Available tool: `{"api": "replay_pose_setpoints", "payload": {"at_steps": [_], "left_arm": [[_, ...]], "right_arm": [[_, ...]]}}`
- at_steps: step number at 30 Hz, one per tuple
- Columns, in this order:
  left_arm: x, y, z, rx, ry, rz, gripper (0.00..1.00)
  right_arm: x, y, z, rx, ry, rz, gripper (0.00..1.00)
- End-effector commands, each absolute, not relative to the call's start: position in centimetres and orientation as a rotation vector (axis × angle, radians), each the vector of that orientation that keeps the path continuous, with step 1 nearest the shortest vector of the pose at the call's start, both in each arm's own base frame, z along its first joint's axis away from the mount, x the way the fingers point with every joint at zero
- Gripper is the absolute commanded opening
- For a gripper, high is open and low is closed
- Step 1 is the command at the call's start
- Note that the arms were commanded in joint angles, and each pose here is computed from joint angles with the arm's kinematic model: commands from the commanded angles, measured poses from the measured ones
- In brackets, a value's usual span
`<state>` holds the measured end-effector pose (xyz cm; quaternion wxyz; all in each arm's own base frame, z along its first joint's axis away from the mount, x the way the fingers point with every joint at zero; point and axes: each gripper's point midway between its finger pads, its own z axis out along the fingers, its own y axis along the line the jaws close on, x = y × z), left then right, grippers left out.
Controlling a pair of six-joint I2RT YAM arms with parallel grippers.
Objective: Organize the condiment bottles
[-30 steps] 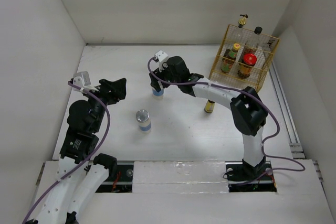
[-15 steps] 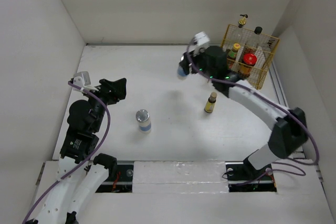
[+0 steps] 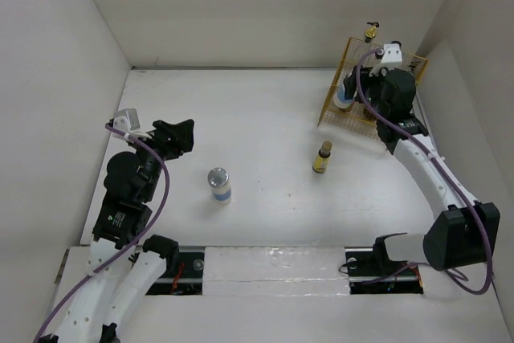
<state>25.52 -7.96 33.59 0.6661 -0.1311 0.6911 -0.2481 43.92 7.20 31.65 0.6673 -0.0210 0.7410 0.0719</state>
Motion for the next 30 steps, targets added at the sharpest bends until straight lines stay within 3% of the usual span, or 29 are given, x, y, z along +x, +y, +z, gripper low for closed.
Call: {"api": "replay_pose_setpoints", "payload": {"at_steps": [1,23,27,28,30], "left_arm": [[25.6,-8.0,34.7,-0.291,1.523,-0.576,0.68],[25.6,-7.9,34.7,-0.297,1.522,-0.570,0.68],[25.6,-7.9,34.7,-0.297,1.522,-0.570,0.68],[25.6,-7.9,34.7,-0.297,1.522,-0.570,0.68],[25.6,-7.9,34.7,-0.297,1.522,-0.570,0.68]], "right_arm": [[43.9,6.3,36.6,-0.030,1.520,0.200,0.36],[49.7,7.5,25.1,-0.036,1.794,0.206,0.39],[50.0,7.3,24.4,-0.028,1.814,0.195,0.60],[50.1,7.6,24.8,-0.030,1.805,0.194,0.72],[49.8,7.6,25.3,-0.030,1.800,0.194,0.80]]}}
